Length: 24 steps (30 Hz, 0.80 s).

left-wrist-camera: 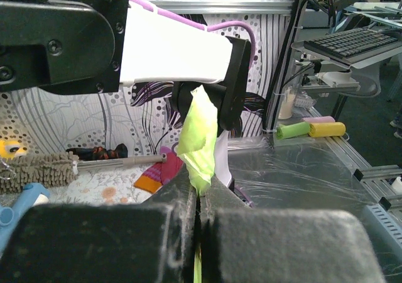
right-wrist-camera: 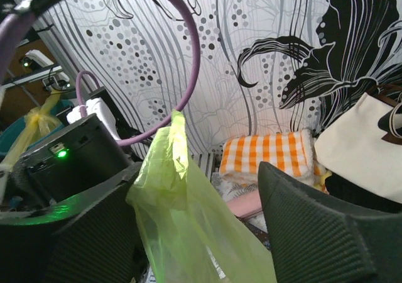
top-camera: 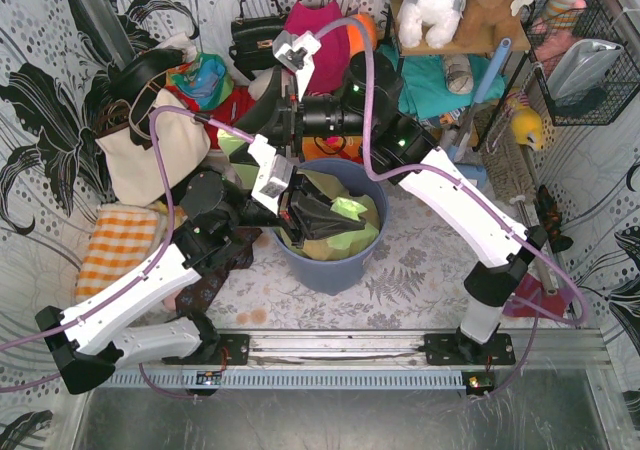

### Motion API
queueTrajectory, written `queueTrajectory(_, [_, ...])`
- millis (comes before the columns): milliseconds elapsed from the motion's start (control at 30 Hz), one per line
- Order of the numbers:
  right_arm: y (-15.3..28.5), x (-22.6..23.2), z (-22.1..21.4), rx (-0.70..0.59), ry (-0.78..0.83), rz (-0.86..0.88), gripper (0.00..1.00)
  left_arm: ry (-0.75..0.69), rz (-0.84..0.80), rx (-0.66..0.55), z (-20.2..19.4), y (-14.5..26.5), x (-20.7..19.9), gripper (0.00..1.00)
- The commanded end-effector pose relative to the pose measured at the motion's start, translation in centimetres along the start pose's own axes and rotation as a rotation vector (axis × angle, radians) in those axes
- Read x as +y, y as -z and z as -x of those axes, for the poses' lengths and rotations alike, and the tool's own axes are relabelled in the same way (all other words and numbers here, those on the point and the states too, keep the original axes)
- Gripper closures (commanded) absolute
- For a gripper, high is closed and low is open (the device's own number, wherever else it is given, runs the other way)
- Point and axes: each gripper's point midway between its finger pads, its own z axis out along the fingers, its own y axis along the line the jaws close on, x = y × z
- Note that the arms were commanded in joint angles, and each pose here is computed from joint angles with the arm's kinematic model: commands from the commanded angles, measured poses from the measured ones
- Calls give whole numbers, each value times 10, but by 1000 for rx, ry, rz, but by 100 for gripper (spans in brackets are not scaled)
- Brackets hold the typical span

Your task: Tie the trash bag

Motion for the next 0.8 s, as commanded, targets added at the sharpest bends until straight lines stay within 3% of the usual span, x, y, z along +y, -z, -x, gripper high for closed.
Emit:
queueTrajectory(0, [-2,5,16,-40,18,-3,35,-69,-27,-55,18,-1,-9,97])
queueTrajectory(100, [-1,4,19,-46,22,-15,50,-72,-21,-59,19,-1,-8,97])
queueTrajectory(267, [4,4,28,-62,55,-57,52,-97,-1,-53,25,-1,-5,97])
queueTrajectory(367, [6,7,33,-67,70,-61,60,-118,17,-47,30,-2,-2,97])
queueTrajectory(467, [7,6,35,-64,76,-65,75,-137,27,-37,34,-4,1,97])
queueTrajectory(667, [10,7,37,-64,89,-82,77,-160,29,-34,43,-8,4,97])
queueTrajectory(767, [11,8,39,-59,101,-84,89,-169,33,-30,44,-10,7,97])
